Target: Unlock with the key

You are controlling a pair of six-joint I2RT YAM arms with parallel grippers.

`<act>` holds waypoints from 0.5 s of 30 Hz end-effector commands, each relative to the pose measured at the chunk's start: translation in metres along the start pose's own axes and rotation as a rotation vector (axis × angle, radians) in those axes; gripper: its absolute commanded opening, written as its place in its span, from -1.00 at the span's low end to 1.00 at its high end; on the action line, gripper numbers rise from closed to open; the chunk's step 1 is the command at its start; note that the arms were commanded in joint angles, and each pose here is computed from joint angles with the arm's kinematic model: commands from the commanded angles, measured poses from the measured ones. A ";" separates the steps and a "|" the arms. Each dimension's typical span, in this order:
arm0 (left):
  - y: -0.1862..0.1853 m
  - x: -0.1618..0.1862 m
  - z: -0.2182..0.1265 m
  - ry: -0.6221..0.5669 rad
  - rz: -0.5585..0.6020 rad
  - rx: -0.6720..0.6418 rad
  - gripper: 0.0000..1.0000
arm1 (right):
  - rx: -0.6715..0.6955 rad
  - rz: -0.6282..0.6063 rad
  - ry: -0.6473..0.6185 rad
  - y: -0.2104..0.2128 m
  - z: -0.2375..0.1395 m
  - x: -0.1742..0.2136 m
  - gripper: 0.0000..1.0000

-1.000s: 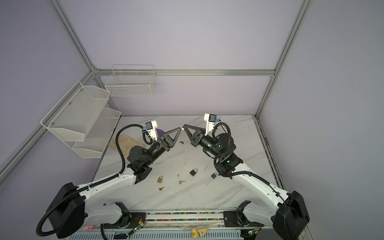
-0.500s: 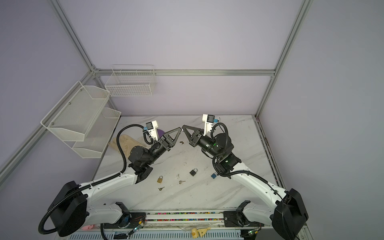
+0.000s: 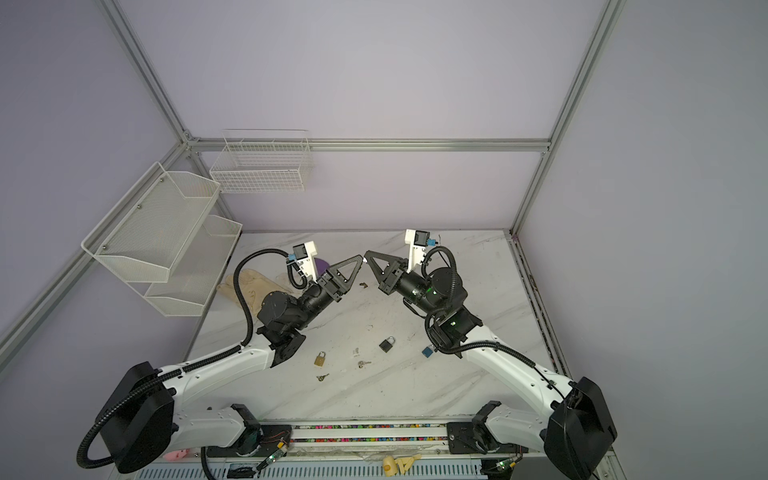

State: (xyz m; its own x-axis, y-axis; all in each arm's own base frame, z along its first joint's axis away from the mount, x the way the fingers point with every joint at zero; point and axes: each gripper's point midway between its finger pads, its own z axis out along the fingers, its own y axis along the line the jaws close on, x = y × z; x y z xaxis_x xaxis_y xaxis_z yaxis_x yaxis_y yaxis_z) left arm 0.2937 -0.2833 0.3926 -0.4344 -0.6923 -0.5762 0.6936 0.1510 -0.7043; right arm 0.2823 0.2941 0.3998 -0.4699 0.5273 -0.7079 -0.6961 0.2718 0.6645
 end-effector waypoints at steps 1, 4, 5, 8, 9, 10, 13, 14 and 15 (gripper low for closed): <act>-0.007 -0.011 -0.001 0.033 0.069 -0.021 -1.00 | -0.006 -0.036 0.001 0.009 -0.007 -0.003 -0.66; 0.004 -0.010 -0.004 0.163 0.120 -0.083 -1.00 | -0.024 -0.079 0.019 0.018 -0.014 -0.010 -0.14; 0.008 -0.007 -0.005 0.219 0.134 -0.105 -1.00 | -0.038 -0.089 0.043 0.020 -0.015 -0.010 -0.05; 0.011 0.000 -0.008 0.364 0.195 -0.132 -1.00 | -0.092 -0.082 0.145 0.015 -0.018 -0.006 0.06; 0.008 0.001 -0.008 0.401 0.217 -0.123 -1.00 | -0.108 -0.073 0.180 0.011 -0.020 -0.003 0.07; 0.006 0.004 -0.008 0.439 0.233 -0.116 -1.00 | -0.123 -0.065 0.215 0.006 -0.022 -0.001 0.07; 0.006 0.007 -0.007 0.514 0.268 -0.120 -1.00 | -0.178 -0.041 0.321 0.001 -0.026 0.009 0.06; 0.006 0.008 -0.007 0.538 0.273 -0.124 -1.00 | -0.194 -0.042 0.344 0.001 -0.027 0.011 0.06; 0.005 0.009 -0.006 0.560 0.280 -0.119 -1.00 | -0.203 -0.046 0.364 0.002 -0.029 0.015 0.07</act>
State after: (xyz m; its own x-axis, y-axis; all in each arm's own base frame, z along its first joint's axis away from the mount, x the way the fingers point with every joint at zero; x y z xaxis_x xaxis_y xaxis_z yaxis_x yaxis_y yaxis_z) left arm 0.3045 -0.2792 0.3575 -0.5422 -0.2762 -0.7936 0.6841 0.4034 -0.6077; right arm 0.2853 0.2696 0.3880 -0.5245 0.3298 -0.7850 -0.7631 0.2269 0.6052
